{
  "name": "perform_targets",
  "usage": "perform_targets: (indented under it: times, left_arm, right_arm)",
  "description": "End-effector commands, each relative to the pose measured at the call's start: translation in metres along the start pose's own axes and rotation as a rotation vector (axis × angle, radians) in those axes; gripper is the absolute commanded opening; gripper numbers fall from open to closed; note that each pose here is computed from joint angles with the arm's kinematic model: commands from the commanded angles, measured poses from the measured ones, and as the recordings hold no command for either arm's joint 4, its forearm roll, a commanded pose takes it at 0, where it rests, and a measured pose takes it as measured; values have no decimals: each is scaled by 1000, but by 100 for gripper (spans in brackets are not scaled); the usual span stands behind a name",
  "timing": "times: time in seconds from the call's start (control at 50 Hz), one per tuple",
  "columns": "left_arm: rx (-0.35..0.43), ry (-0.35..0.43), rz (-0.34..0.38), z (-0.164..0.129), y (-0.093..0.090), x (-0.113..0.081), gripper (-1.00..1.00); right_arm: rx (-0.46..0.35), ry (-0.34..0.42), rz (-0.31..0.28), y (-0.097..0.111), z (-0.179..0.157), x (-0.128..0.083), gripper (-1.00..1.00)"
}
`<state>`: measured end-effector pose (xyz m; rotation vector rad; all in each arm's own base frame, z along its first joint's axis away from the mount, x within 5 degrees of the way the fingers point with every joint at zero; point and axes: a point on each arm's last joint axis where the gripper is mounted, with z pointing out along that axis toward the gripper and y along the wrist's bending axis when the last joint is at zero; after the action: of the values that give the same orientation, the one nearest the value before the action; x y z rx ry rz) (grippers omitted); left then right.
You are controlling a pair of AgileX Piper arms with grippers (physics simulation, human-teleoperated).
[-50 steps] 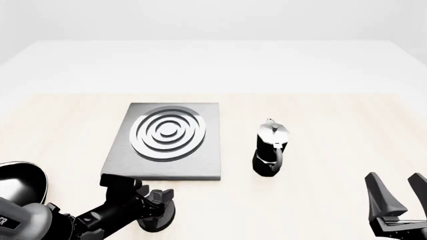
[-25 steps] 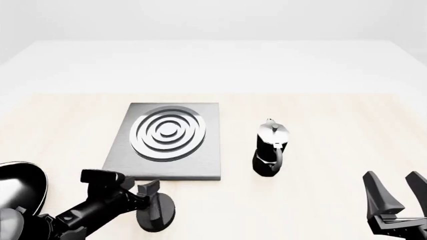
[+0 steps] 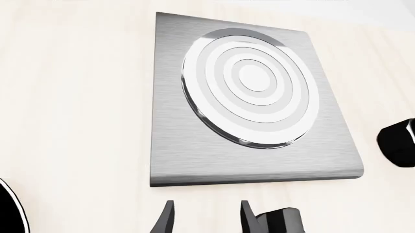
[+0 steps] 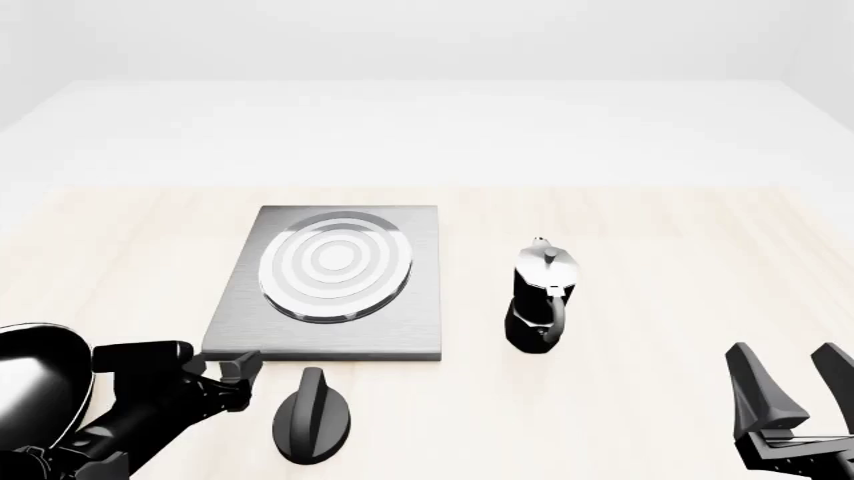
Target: Turn on the stove.
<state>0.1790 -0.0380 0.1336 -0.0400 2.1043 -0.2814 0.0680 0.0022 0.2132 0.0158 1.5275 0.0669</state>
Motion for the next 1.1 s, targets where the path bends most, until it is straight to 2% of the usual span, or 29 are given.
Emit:
perform_targets:
  times: [0.02, 0.18, 0.28, 0.44, 0.66, 0.78, 0.86, 1.1]
  left_arm:
    - [-25, -12, -2, -4, 4, -5, 100]
    - [-26, -56, 46, -25, 4, -11, 100]
    - [-58, -111, 71, -46, 9, -13, 100]
    - [-110, -141, 50, -54, 18, -14, 100]
    - [-98, -241, 105, -93, 13, -11, 100]
    - [-102, -264, 99, -102, 12, -13, 100]
    - [-96, -319, 150, -121, 9, -12, 100]
    - [-101, -349, 189, -141, 9, 1, 100]
  right_arm:
    - [0, -2, -1, 0, -1, 0, 100]
    - [-1, -2, -5, 0, -1, 0, 100]
    - [-2, -1, -10, 0, -1, 0, 100]
    - [-3, 1, -18, 0, -1, 0, 100]
    - [-3, 3, -30, 0, 0, 0, 100]
    - [-4, 4, -32, 0, 1, 0, 100]
    - [-3, 3, -29, 0, 0, 0, 100]
    - [-5, 8, -33, 0, 2, 0, 100]
